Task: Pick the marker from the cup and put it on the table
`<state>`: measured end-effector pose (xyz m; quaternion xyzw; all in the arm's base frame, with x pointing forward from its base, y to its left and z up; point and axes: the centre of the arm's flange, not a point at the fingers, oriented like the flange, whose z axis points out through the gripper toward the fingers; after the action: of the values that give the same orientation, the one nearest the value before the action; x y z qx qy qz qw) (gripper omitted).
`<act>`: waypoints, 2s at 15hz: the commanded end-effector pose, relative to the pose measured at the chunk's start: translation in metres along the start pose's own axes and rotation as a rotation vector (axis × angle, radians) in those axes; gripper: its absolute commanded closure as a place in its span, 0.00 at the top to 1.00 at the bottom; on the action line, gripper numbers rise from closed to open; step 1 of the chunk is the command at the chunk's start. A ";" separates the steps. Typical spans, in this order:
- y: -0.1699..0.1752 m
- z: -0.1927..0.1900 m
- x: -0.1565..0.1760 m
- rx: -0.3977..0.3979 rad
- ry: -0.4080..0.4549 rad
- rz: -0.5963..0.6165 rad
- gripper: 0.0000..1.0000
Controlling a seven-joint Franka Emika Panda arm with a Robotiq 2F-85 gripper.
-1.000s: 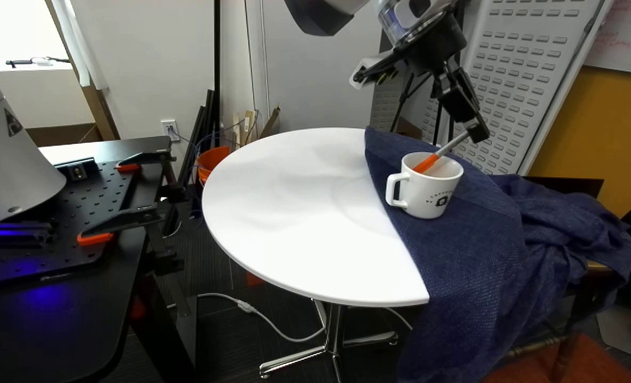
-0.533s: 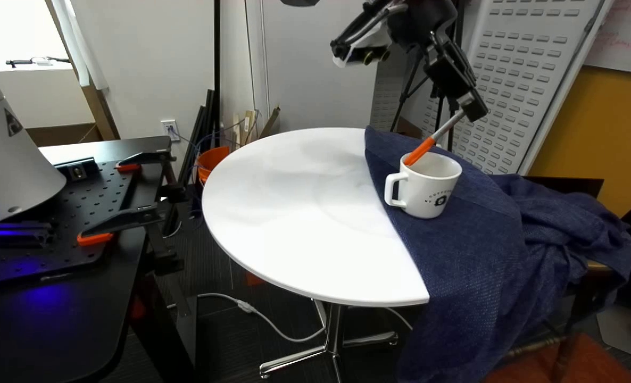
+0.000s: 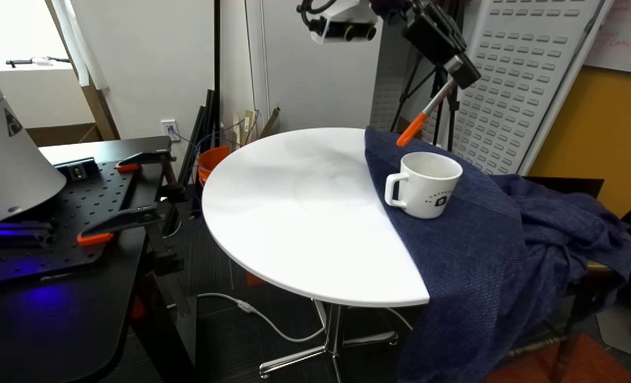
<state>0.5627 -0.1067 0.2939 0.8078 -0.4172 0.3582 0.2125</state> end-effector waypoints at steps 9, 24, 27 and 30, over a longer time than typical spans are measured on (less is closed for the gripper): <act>-0.002 -0.066 0.004 0.043 0.160 -0.029 0.03; -0.076 -0.086 -0.039 0.391 0.015 -0.439 0.03; -0.089 -0.084 -0.051 0.425 -0.028 -0.541 0.03; -0.103 -0.085 -0.064 0.454 -0.074 -0.651 0.03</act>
<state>0.5698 0.0271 0.2920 0.9232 -0.1049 0.3481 0.1248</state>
